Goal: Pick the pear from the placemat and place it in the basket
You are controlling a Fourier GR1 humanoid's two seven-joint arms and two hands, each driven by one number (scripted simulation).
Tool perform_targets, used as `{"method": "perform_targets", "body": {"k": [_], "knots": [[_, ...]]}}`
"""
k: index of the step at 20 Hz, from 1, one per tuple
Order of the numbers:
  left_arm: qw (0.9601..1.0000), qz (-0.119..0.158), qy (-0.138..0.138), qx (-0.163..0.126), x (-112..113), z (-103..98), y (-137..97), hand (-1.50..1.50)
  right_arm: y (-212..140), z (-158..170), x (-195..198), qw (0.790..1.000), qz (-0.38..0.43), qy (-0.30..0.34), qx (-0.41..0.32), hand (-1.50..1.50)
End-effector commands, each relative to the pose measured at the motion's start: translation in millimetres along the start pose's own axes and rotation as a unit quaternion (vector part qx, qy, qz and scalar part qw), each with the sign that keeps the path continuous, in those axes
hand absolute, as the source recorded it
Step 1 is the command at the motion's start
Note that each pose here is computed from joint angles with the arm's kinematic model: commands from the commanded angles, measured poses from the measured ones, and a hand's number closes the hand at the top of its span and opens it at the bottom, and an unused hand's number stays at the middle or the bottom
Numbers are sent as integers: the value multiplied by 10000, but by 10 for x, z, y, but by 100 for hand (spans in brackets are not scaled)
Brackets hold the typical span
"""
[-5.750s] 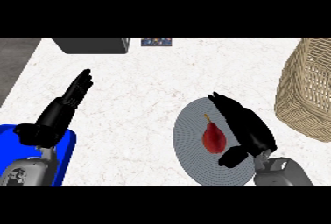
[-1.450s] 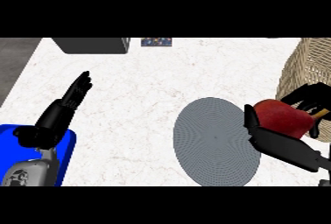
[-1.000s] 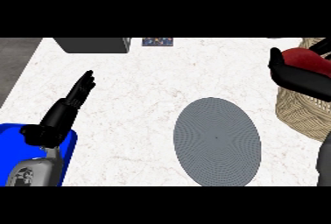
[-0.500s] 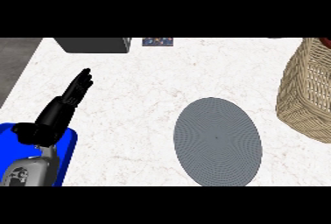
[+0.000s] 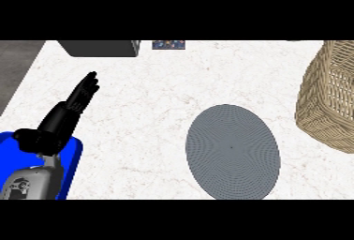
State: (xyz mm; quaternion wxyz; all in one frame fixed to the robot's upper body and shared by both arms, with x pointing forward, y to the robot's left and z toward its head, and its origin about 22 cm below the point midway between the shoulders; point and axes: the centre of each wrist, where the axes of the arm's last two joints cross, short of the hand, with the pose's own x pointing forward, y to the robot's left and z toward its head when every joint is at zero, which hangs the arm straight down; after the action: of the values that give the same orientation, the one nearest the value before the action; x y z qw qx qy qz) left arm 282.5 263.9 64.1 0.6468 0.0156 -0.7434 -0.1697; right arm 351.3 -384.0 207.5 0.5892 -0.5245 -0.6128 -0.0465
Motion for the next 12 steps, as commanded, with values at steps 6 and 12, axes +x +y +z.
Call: {"method": "perform_targets", "body": {"k": [6,12], "knots": [[10000,91,6,19,63,-61,25,0,30,-310,-657,9992,152,-113,-356,150],[10000,39,-6,18,-52,-98,-10,0,43,-367,-818,9938,20,-326,-1065,150]]}}
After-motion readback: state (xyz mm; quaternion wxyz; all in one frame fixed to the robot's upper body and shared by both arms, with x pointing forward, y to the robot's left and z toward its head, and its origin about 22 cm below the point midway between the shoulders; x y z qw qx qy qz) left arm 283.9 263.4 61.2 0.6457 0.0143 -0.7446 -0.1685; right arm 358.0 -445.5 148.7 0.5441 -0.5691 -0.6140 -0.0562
